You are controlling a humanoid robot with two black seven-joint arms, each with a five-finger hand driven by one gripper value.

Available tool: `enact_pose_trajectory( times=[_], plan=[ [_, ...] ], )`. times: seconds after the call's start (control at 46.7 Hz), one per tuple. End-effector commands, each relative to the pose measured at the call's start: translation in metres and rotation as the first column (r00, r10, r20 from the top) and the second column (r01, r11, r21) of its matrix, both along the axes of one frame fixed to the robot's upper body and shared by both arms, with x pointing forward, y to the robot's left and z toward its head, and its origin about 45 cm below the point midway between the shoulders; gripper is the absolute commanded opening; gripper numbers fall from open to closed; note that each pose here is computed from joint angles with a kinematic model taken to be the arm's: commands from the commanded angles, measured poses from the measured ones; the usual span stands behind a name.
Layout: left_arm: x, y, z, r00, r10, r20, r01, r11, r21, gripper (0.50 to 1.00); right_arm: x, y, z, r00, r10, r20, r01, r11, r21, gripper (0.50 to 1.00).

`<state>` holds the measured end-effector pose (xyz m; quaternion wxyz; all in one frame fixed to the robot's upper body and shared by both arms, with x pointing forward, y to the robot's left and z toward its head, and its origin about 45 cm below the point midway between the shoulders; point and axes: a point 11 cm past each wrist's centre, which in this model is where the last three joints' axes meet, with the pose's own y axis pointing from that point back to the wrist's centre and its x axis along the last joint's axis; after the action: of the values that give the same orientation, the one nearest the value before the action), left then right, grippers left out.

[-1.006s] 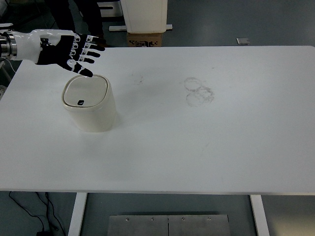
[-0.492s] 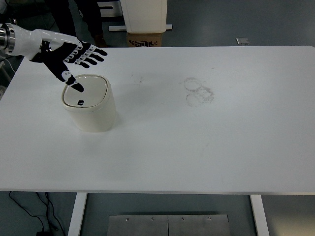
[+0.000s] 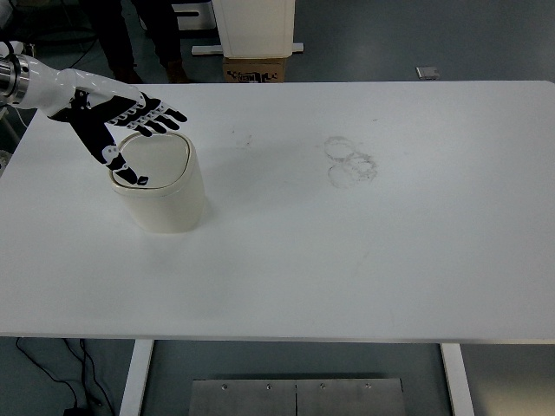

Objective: Open trash can
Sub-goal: 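Lower the left hand fingers onto the lid's edge farthest from the robot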

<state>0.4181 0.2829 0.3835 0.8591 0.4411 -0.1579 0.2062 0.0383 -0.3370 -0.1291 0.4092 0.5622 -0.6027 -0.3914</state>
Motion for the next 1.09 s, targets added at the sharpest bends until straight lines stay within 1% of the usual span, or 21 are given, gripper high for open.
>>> enact_pose_trajectory(
  times=[0.0,0.15,0.342,0.642,0.92,1.07],
  plan=[
    [0.000,0.000,0.000,1.000,0.000,0.001,0.000,1.000,0.001,1.000,0.000,0.000,0.000,1.000,0.001,-0.001,-0.001,1.000,0.000,0.991],
    [0.000,-0.001,-0.002,1.000,-0.008,-0.002,0.008,1.000,0.012,1.000,0.001,0.000,0.000,1.000,0.000,0.001,0.000,1.000,0.000,0.991],
    [-0.003,0.001,-0.015,1.000,-0.007,-0.029,0.007,1.000,0.019,1.000,0.000,0.000,0.000,1.000,0.001,0.000,-0.001,1.000,0.001,0.991],
    [-0.004,0.001,-0.019,0.999,-0.008,-0.040,0.009,1.000,0.023,1.000,0.000,0.000,0.000,1.000,0.000,0.000,0.000,1.000,0.000,0.991],
    [-0.008,0.011,-0.040,0.996,0.020,-0.087,-0.014,0.997,0.070,1.000,0.000,0.000,0.000,1.000,0.000,0.000,0.000,1.000,0.001,0.991],
    [-0.009,0.011,-0.042,0.996,0.022,-0.091,-0.015,0.997,0.072,1.000,0.000,0.000,0.000,1.000,0.000,0.000,0.000,1.000,0.001,0.991]
  ],
)
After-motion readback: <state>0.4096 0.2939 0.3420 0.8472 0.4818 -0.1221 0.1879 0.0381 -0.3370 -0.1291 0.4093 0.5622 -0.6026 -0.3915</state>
